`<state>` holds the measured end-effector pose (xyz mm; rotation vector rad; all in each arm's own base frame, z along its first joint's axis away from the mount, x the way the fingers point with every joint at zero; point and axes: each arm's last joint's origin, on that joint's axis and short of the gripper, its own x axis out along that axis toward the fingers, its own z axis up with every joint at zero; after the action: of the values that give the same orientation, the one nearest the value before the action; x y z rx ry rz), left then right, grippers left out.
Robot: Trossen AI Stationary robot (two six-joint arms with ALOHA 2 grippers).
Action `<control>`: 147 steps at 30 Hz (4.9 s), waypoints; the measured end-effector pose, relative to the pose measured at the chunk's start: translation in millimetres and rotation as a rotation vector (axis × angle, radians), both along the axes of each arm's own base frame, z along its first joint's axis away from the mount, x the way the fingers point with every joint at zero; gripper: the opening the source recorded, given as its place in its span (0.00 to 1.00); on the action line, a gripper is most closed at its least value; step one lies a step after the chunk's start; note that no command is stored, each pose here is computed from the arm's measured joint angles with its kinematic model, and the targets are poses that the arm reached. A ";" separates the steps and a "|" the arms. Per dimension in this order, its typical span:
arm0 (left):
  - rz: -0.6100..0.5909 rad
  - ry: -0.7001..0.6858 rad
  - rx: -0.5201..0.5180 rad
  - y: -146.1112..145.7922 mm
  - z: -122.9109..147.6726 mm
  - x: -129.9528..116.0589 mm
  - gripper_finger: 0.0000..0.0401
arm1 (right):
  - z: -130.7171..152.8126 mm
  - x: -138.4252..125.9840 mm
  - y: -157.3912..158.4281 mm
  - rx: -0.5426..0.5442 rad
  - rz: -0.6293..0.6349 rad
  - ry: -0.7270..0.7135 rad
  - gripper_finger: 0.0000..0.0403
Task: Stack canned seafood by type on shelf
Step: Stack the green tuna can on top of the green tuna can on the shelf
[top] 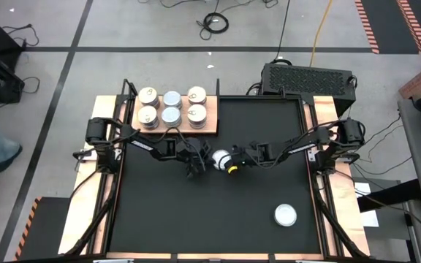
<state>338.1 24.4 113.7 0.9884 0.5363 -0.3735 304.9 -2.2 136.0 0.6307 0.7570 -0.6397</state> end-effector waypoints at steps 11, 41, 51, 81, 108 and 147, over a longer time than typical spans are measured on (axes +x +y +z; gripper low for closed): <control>0.007 0.005 0.006 -0.3 -0.2 -0.3 0.19 | 1.3 2.4 0.7 0.043 0.006 -0.035 0.00; 0.155 0.066 -0.033 -12.5 61.1 -32.1 0.00 | 23.8 -17.8 2.8 -0.023 -0.014 0.042 0.00; 0.319 0.050 0.043 -23.7 94.6 -57.4 0.00 | 22.2 -20.9 7.9 -0.034 0.005 0.078 0.00; 0.882 -0.092 -0.049 102.9 147.6 -137.7 0.00 | 29.5 -12.9 33.8 -0.131 0.149 -0.020 0.00; 0.987 -0.023 -0.127 157.5 114.7 -142.9 0.00 | 29.3 -13.0 33.8 -0.163 0.191 -0.001 0.00; 0.880 -0.311 -0.198 117.2 169.5 -151.1 0.21 | 27.7 -11.7 14.5 -0.091 0.220 0.020 0.00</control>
<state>187.0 141.6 283.2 0.5275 0.5823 0.4990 293.2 12.3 163.7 0.4506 0.7992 -0.4754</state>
